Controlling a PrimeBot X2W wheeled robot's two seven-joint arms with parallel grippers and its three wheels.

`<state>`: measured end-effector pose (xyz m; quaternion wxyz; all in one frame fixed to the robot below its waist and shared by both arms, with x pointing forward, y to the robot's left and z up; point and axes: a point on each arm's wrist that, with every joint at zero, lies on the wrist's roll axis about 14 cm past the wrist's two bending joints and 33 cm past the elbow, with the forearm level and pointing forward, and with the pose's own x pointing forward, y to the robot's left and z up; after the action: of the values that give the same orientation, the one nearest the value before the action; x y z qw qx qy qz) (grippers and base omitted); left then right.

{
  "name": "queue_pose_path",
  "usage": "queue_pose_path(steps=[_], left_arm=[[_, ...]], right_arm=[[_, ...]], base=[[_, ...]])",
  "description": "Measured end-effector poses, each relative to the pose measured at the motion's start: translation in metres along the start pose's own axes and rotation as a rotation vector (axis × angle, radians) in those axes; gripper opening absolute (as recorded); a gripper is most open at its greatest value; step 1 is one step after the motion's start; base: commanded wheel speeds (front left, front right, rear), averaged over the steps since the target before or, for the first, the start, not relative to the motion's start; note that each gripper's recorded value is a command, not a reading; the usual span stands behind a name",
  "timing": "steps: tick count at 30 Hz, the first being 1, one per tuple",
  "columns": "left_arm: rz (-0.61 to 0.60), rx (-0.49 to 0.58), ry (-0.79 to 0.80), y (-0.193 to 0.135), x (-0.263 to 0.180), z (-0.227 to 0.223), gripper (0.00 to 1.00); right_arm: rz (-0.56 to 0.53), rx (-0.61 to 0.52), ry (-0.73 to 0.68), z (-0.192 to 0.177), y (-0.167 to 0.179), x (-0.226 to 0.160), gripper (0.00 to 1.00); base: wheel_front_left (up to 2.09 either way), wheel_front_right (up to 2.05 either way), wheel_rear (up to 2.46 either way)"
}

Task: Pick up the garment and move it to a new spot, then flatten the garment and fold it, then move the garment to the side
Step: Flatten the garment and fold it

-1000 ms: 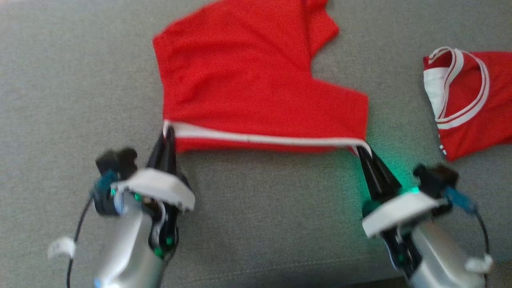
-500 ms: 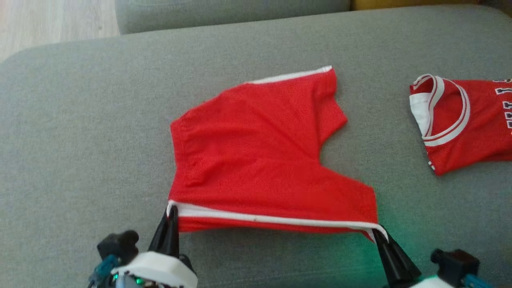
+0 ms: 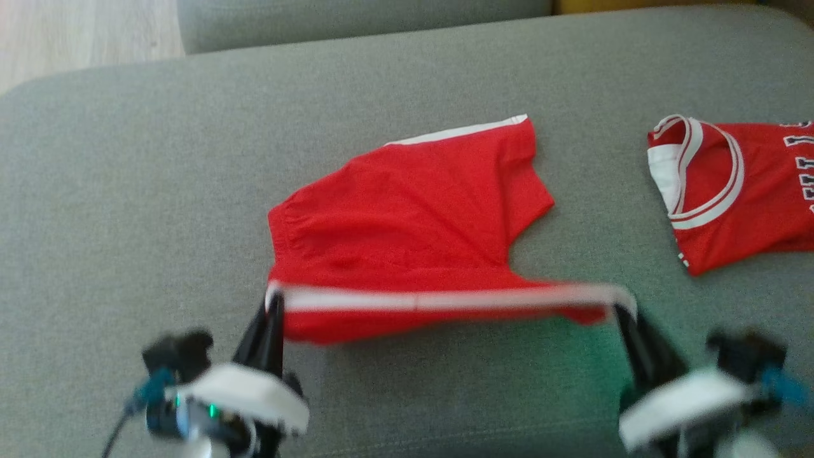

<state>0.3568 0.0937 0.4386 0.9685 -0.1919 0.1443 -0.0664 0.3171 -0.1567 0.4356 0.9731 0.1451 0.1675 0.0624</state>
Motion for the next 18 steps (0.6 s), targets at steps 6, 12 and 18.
queue_pose_path(steps=[6,12,18], left_arm=[[-0.043,-0.023,-0.050,-0.008,0.040,0.031,0.00],[-0.046,-0.047,-0.024,0.000,0.071,0.034,0.00],[-0.025,-0.050,0.004,0.013,0.106,0.035,0.00]], right_arm=[[0.090,-0.104,-0.092,0.056,0.006,0.067,0.00],[0.158,-0.179,-0.033,0.066,0.012,0.128,0.00],[0.212,-0.222,0.033,0.061,0.022,0.182,0.00]], base=[[0.00,0.00,0.00],[0.00,0.00,0.00],[0.00,0.00,0.00]])
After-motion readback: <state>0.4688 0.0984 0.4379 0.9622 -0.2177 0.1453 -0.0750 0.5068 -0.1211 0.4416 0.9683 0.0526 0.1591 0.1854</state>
